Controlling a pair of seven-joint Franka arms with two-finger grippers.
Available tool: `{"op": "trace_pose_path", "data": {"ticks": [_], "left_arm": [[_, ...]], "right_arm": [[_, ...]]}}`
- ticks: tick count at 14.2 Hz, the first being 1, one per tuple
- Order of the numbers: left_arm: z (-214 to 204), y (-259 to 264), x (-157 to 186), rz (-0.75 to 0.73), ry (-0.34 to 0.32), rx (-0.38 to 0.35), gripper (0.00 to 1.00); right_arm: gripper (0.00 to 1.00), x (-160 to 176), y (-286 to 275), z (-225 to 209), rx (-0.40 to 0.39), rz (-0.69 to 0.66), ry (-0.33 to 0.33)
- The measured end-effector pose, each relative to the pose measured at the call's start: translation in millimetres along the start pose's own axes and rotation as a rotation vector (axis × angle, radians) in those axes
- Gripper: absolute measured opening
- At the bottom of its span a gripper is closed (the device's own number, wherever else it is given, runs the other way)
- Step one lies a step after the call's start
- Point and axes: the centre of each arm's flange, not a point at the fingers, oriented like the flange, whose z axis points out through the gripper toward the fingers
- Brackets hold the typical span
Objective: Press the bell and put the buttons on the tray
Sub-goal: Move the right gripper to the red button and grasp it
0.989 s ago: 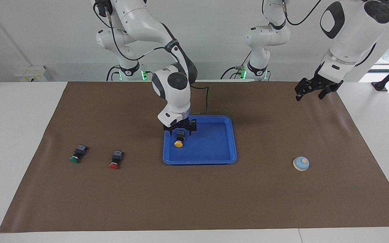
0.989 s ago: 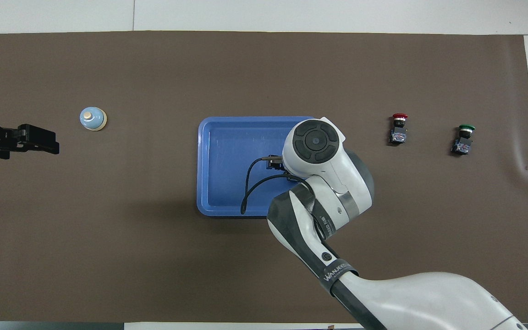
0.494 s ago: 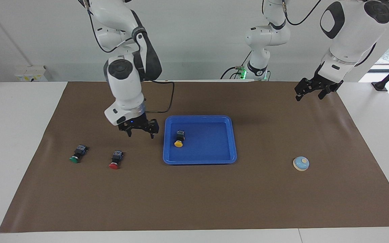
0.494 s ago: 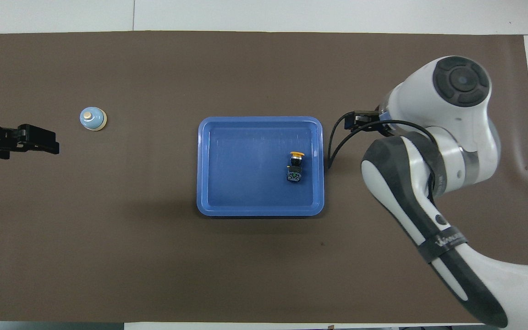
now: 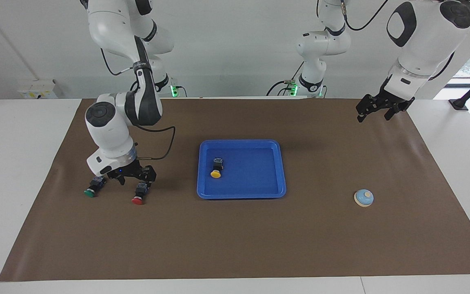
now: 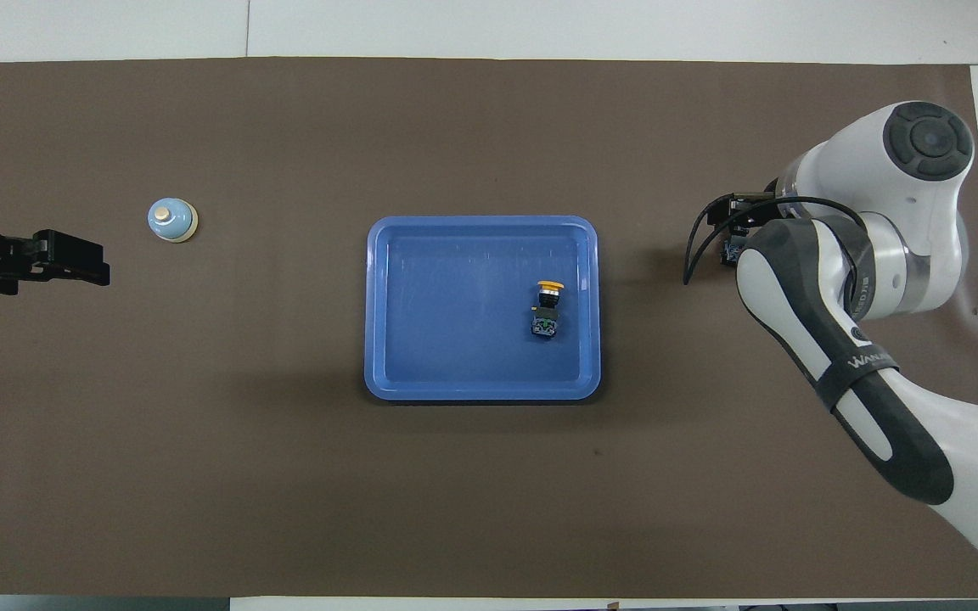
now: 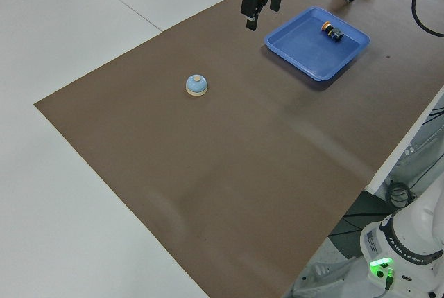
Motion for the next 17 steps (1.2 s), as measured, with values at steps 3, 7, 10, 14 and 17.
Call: {"op": "trace_pose_path", "data": {"ticks": [3,7,10,14,17], "left_arm": [[0,0,0,0.000,0.000,0.000,1.00],[0,0,0,0.000,0.000,0.000,1.00],[0,0,0,0.000,0.000,0.000,1.00],[0,0,0,0.000,0.000,0.000,1.00],[0,0,0,0.000,0.000,0.000,1.00]], "right_arm": [[1.00,0,-3,32,0.006,-0.005,0.017],[0.90,-6,-1,47,0.005,-0.004,0.011],[0.56,-9,-1,51,0.004,-0.004,0.001],[0.42,-11,0,52,0.003,-0.004,-0.004],[0.42,-10,-4,45,-0.001,-0.009,-0.030]]}}
